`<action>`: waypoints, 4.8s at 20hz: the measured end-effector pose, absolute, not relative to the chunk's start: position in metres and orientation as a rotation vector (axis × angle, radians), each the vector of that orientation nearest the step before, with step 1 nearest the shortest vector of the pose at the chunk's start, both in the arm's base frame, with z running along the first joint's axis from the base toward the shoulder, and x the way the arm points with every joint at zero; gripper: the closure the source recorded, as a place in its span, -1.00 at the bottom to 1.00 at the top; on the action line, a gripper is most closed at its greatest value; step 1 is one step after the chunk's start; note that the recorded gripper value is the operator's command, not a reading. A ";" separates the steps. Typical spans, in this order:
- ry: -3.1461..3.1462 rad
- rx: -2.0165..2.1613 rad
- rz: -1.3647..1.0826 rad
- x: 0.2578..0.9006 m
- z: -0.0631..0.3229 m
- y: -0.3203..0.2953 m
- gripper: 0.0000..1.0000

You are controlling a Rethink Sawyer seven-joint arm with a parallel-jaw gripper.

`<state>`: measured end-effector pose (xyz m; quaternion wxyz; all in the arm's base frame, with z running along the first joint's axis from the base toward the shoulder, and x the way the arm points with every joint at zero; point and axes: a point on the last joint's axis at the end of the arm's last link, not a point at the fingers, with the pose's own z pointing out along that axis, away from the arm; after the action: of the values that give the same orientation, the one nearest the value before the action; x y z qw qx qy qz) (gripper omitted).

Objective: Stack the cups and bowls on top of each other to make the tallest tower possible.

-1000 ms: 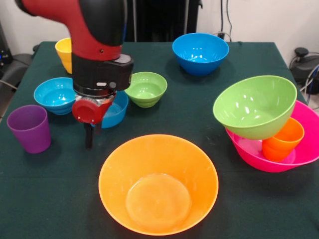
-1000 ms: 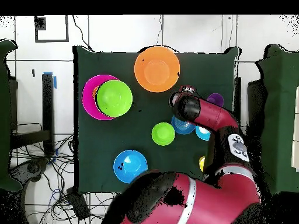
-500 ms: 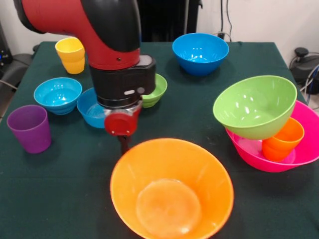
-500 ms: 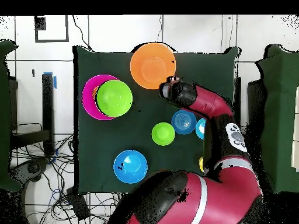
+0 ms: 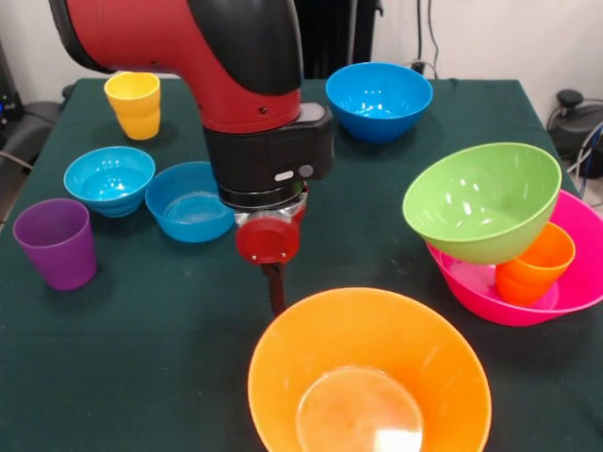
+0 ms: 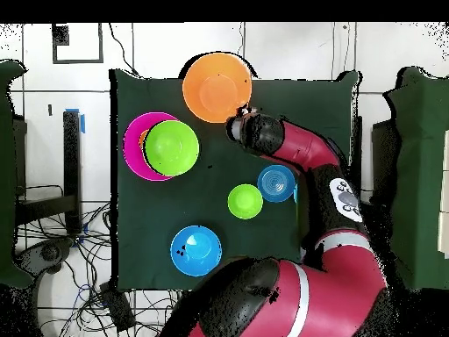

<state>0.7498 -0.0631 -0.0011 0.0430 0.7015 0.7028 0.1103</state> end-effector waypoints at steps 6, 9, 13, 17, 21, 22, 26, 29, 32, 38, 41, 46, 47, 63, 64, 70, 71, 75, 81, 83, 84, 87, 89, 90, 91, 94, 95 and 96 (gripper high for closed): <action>2.163 2.119 0.351 0.757 -0.001 -0.049 -1.00; 2.175 2.099 0.356 0.762 0.000 -0.038 -1.00; 2.191 2.074 0.361 0.765 0.002 -0.025 -1.00; 2.215 2.046 0.340 0.760 0.002 -0.024 -1.00; 2.241 2.047 0.297 0.743 0.006 -0.037 -1.00; 2.247 2.053 0.287 0.739 0.008 -0.040 -1.00; 2.314 2.139 0.178 0.710 0.023 -0.071 -1.00; 2.350 2.196 0.103 0.696 0.034 -0.095 -1.00; 2.365 2.214 0.064 0.690 0.042 -0.107 -1.00; 2.421 2.214 -0.020 0.694 0.065 -0.112 -1.00; 2.468 2.204 -0.064 0.708 0.088 -0.102 -1.00; 2.503 2.168 -0.094 0.729 0.128 -0.086 -1.00; 2.504 2.164 -0.095 0.731 0.133 -0.085 -1.00; 2.397 2.081 -0.008 0.800 0.207 -0.096 -1.00; 2.393 2.076 -0.003 0.803 0.208 -0.095 -1.00; 2.394 2.037 0.020 0.820 0.205 -0.079 -1.00; 2.397 2.032 0.022 0.821 0.205 -0.076 -1.00; 2.414 2.010 0.026 0.826 0.199 -0.061 -1.00; 2.422 1.988 0.036 0.835 0.192 -0.047 -1.00; 2.424 1.984 0.038 0.837 0.189 -0.045 -1.00; 2.426 1.984 0.038 0.837 0.188 -0.044 -1.00; 2.431 1.987 0.035 0.837 0.181 -0.043 -1.00; 2.431 1.990 0.035 0.838 0.178 -0.043 -1.00; 2.431 1.992 0.035 0.839 0.174 -0.044 -1.00; 2.431 1.994 0.035 0.840 0.171 -0.044 -1.00; 2.426 1.996 0.036 0.843 0.164 -0.046 -1.00; 2.424 1.997 0.037 0.844 0.162 -0.047 -1.00; 2.423 1.997 0.039 0.845 0.160 -0.047 -1.00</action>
<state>0.8453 -0.0472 0.1605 0.0008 0.6360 0.7716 0.0123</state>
